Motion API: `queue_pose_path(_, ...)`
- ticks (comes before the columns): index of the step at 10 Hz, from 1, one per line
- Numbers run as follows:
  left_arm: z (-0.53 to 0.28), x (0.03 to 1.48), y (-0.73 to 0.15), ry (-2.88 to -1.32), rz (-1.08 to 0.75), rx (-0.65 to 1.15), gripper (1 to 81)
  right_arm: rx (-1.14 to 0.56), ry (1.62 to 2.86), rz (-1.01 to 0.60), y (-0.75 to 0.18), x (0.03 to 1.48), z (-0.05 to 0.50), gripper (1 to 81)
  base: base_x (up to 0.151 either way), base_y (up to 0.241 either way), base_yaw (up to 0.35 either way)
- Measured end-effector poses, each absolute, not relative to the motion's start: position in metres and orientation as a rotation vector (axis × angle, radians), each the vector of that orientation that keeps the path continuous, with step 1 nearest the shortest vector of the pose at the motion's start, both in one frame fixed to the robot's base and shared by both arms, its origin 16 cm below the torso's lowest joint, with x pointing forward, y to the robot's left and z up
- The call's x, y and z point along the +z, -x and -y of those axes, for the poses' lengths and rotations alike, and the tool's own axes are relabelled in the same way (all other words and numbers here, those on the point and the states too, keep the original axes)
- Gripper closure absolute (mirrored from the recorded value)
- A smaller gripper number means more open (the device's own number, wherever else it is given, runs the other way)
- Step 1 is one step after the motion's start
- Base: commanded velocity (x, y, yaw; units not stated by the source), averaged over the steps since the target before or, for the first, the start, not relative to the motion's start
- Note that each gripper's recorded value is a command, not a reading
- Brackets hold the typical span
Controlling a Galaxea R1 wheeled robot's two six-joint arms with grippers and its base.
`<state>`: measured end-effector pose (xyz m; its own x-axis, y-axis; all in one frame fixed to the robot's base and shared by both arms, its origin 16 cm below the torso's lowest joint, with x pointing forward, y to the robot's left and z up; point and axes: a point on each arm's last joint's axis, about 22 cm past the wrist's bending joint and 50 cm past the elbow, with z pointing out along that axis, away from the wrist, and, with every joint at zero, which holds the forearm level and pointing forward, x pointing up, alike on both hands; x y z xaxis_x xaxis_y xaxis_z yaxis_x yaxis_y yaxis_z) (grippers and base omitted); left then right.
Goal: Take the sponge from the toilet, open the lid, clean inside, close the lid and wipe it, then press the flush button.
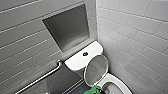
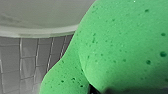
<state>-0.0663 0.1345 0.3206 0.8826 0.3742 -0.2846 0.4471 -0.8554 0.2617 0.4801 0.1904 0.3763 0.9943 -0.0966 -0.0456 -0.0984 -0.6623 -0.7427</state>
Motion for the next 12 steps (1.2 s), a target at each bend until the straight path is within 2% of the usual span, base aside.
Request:
queue_pose_path(1, -0.135, 0.321, 0.067, -2.730, -0.612, -0.321, 1.0, -0.020, 2.298, -0.130, -0.489, 0.386, -0.184, 81.1, 0.000, 0.000, 0.000)
queue_pose_path(3, -0.135, 0.321, 0.067, -2.731, -0.612, -0.322, 1.0, -0.085, 2.385, -0.161, -0.510, 0.370, -0.144, 81.1, 0.000, 0.000, 0.000)
queue_pose_path(6, -0.136, 0.321, 0.067, -2.732, -0.611, -0.321, 1.0, -0.017, 2.343, -0.145, -0.473, 0.383, -0.166, 81.1, 0.000, 0.000, 0.000)
queue_pose_path(9, -0.137, 0.321, 0.067, -2.733, -0.612, -0.321, 1.0, -0.075, 2.520, -0.190, -0.480, 0.311, -0.105, 81.1, 0.000, 0.000, 0.000)
queue_pose_path(12, -0.139, 0.321, 0.068, -2.735, -0.612, -0.324, 1.0, -0.067, 2.512, -0.154, -0.481, 0.287, -0.108, 81.1, 0.000, 0.000, 0.000)
